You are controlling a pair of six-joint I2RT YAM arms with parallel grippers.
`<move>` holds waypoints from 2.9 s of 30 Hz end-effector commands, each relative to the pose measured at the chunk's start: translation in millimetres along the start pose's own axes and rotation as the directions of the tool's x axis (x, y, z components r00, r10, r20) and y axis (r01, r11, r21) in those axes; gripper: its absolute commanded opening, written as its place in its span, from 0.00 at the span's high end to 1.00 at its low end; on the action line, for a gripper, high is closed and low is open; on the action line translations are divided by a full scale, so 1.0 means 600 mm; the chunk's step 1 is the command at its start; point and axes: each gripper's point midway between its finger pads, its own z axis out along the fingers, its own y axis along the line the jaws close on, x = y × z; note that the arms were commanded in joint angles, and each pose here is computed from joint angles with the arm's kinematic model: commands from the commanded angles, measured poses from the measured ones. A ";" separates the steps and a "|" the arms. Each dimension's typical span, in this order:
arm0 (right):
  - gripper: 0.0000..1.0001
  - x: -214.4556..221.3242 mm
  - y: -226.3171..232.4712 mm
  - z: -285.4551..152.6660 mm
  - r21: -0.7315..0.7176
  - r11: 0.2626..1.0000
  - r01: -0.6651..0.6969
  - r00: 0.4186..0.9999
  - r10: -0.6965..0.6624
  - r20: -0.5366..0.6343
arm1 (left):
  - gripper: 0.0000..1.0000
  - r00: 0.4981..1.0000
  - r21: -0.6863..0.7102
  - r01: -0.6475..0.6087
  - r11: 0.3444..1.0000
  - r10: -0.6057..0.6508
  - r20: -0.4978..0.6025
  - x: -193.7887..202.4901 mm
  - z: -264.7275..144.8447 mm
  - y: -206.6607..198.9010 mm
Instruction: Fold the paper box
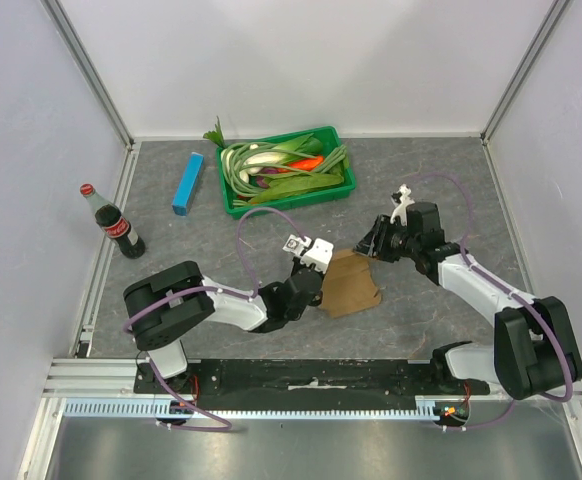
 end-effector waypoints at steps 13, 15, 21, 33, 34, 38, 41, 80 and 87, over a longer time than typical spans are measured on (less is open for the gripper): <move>1.00 0.006 0.037 -0.020 -0.267 0.904 -0.333 0.905 0.386 0.180 | 0.98 0.976 0.002 0.085 0.996 -0.083 0.201 -0.068 -0.029 0.019; 1.00 0.010 0.037 -0.015 -0.260 0.910 -0.322 0.918 0.367 0.150 | 0.98 0.973 0.004 0.106 0.994 -0.105 0.204 -0.068 -0.035 0.024; 0.40 0.032 -0.016 -0.059 0.006 0.995 -0.099 0.980 0.096 0.174 | 0.98 0.973 -0.022 0.110 0.994 -0.103 0.204 -0.063 -0.037 0.034; 0.87 0.075 -0.081 -0.051 0.116 0.993 -0.018 0.974 -0.009 0.227 | 0.98 0.977 0.010 0.071 0.997 -0.072 0.198 -0.053 -0.040 0.029; 0.92 0.061 -0.084 -0.051 0.142 0.990 -0.003 0.968 -0.033 0.250 | 0.98 0.978 0.015 0.069 0.998 -0.070 0.195 -0.049 -0.039 0.027; 1.00 0.039 -0.089 -0.052 0.214 0.976 0.047 0.948 -0.112 0.299 | 0.98 0.978 0.019 0.072 0.997 -0.074 0.193 -0.041 -0.033 0.023; 1.00 0.031 -0.098 -0.053 0.230 0.973 0.028 0.929 -0.111 0.354 | 0.98 0.978 0.018 0.056 0.998 -0.059 0.200 -0.037 -0.028 0.020; 1.00 0.069 -0.088 0.028 0.135 0.991 0.019 0.933 -0.065 0.353 | 0.98 0.987 0.066 0.088 0.994 -0.096 0.129 -0.006 -0.016 -0.006; 1.00 0.046 -0.042 0.008 0.015 1.000 0.024 0.909 -0.028 0.416 | 0.98 0.987 0.076 0.088 0.993 -0.097 0.128 -0.007 -0.016 -0.009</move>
